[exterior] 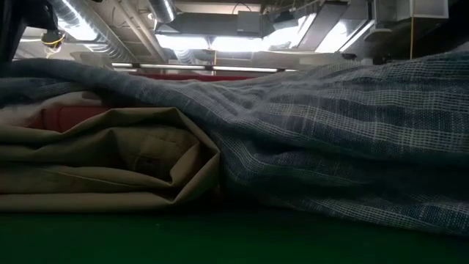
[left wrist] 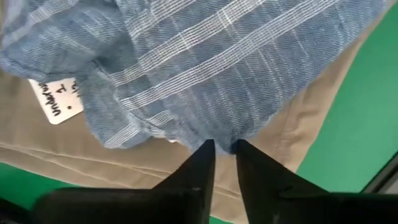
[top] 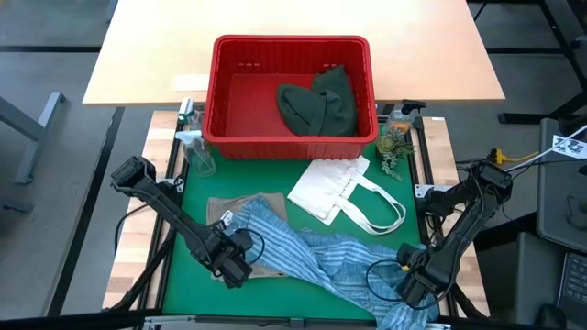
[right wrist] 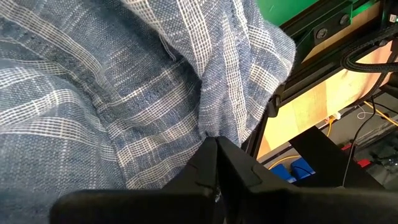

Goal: Fold Laundry from Bin
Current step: Fold the blue polo shirt

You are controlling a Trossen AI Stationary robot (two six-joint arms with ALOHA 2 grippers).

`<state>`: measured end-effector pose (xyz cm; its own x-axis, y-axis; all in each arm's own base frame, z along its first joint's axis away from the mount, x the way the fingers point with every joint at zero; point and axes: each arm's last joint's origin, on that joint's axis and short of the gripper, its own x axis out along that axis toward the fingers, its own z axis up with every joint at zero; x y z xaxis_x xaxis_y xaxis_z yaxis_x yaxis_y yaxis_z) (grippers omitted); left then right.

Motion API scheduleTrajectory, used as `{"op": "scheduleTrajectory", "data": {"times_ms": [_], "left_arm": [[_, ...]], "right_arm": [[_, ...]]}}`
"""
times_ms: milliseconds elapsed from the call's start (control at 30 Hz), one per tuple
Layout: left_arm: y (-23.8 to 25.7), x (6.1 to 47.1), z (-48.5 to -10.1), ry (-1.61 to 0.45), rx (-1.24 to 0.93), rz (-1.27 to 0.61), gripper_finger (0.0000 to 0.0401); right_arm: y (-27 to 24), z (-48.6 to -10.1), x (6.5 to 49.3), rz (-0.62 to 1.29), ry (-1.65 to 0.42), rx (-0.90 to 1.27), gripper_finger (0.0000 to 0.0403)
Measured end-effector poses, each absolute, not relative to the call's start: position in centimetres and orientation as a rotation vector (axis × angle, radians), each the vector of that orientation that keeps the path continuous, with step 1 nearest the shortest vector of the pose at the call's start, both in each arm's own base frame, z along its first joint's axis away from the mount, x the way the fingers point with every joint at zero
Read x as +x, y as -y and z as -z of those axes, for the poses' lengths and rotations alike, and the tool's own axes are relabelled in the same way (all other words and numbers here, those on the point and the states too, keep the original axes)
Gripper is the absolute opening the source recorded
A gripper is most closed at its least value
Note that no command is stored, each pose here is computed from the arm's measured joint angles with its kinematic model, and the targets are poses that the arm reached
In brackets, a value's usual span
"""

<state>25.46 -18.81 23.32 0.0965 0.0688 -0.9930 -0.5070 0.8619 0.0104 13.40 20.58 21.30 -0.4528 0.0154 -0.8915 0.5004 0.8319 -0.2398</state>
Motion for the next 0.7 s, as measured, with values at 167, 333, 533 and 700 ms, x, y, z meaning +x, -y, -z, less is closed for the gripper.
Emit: {"op": "scheduleTrajectory", "data": {"times_ms": [167, 333, 533, 700], "left_arm": [[18.9, 25.2, -23.6, -1.439, -0.369, -0.399, 0.0096], [18.6, 24.5, -25.2, -1.405, -0.4, -0.362, 0.0106], [17.6, 24.6, -26.3, -1.293, -0.37, -0.397, 0.0107], [16.2, 25.5, -26.4, -1.205, -0.26, -0.444, 0.0107]], "right_arm": [[-20.6, -21.3, 13.4, 0.588, -1.977, 0.382, 0.0007], [-20.6, -21.3, 13.4, 0.587, -1.976, 0.382, 0.0007], [-20.7, -21.2, 13.5, 0.568, -1.971, 0.395, 0.0007], [-21.0, -21.2, 13.7, 0.537, -1.962, 0.415, 0.0007]]}}
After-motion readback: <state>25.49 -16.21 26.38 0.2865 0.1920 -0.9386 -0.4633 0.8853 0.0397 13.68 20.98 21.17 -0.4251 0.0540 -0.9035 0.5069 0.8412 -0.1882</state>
